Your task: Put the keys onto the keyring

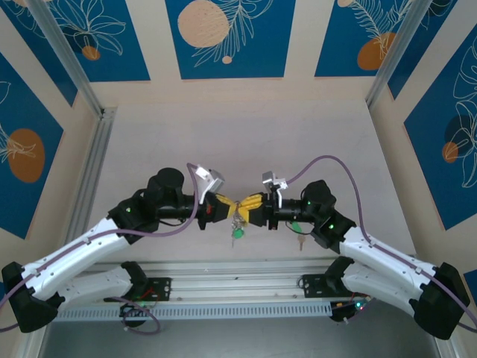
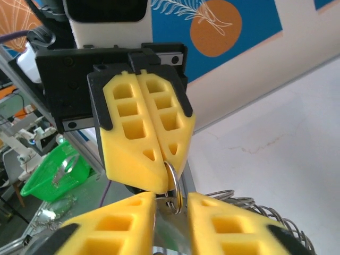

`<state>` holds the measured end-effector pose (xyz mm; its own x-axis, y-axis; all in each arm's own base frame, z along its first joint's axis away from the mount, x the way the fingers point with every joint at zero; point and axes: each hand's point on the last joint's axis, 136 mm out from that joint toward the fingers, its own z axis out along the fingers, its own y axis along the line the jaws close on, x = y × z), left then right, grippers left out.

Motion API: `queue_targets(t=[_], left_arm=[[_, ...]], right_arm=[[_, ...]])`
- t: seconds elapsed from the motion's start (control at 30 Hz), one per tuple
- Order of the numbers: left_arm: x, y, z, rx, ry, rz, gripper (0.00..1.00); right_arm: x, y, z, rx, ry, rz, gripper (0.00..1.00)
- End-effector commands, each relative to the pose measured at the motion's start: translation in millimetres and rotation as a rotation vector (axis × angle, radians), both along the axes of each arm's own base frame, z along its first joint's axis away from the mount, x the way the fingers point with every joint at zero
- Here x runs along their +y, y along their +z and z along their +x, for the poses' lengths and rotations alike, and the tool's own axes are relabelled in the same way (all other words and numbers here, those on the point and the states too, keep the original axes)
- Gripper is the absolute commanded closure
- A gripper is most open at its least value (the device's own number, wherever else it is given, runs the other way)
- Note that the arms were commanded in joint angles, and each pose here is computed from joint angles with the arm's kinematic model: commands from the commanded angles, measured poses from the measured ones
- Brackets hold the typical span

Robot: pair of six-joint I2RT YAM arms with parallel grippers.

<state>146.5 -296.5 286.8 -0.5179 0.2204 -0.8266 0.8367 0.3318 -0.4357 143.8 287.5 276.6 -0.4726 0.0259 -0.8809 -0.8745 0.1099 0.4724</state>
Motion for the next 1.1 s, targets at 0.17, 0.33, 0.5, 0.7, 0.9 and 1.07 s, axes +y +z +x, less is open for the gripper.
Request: queue_targets(t=[0.17,0.33,0.5,0.7,0.9,1.07], left_arm=[[14.3,12.8,-1.6,-0.083,-0.025,0.147,1.0],[12.9,11.0,-9.7,-0.063,-0.116,0.243,1.0],[14.5,4.8,-17.1,-0.027,-0.198,0.355,1.0],[13.7,3.0,-28.2,0.004,-0.272,0.384,1.0],[12.6,-2.6,-35.0,0.023,-0.313,0.397,1.0],[11.3,-3.5,-38.5,0.024,-0.332,0.4,1.0]], right_arm=[[-31.5,-2.7,-0.8,-0.103,-0.139,-0.164,0.56],[-29.3,-5.1,-9.7,-0.126,-0.075,-0.203,0.57],[-20.6,-4.9,-20.9,-0.131,0.005,-0.196,0.58],[-12.9,-7.6,-24.8,-0.143,0.037,-0.2,0.59],[-12.0,2.1,-29.4,-0.183,0.051,-0.172,0.6],[-9.6,7.3,-27.9,-0.207,0.055,-0.165,0.6]])
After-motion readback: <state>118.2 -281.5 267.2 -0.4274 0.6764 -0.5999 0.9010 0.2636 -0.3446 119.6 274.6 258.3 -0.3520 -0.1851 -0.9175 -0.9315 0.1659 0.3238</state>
